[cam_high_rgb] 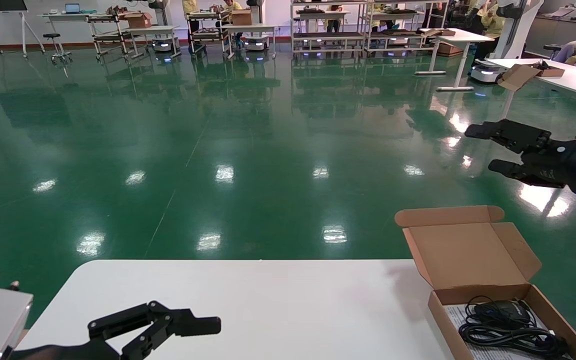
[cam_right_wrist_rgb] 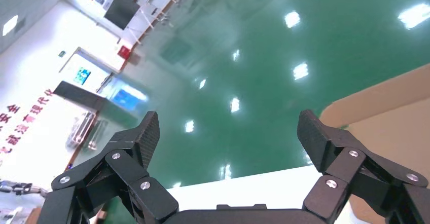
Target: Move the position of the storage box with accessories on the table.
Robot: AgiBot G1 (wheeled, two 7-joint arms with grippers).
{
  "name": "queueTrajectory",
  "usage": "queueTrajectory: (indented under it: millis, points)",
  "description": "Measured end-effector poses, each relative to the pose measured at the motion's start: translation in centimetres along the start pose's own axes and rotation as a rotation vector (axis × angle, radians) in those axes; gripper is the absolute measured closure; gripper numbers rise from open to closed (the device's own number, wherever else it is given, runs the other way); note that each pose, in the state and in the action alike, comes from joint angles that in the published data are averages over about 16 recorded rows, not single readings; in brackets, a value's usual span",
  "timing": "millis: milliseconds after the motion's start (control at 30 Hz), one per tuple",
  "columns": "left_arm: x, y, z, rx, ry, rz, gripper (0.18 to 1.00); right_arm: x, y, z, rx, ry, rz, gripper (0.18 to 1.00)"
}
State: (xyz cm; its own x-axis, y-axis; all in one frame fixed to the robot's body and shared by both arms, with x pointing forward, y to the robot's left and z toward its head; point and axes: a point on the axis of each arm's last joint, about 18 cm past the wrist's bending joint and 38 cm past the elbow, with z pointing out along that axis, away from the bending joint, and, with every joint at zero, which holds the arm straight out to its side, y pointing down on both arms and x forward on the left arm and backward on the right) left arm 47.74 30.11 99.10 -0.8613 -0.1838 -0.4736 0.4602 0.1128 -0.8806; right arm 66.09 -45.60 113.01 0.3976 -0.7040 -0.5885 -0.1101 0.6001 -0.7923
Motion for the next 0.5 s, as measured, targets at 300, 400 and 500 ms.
queueTrajectory:
  millis: [300, 400, 500]
  points:
    - [0.00, 0.00, 0.00, 0.000, 0.000, 0.000, 0.184, -0.72, 0.08, -0.31, -0.020, -0.034, 0.006, 0.178]
    - [0.00, 0.00, 0.00, 0.000, 0.000, 0.000, 0.184, -0.45, 0.09, -0.20, -0.015, -0.022, 0.004, 0.178]
    - [0.00, 0.00, 0.00, 0.000, 0.000, 0.000, 0.184, -0.26, 0.18, -0.09, -0.013, -0.015, 0.000, 0.178]
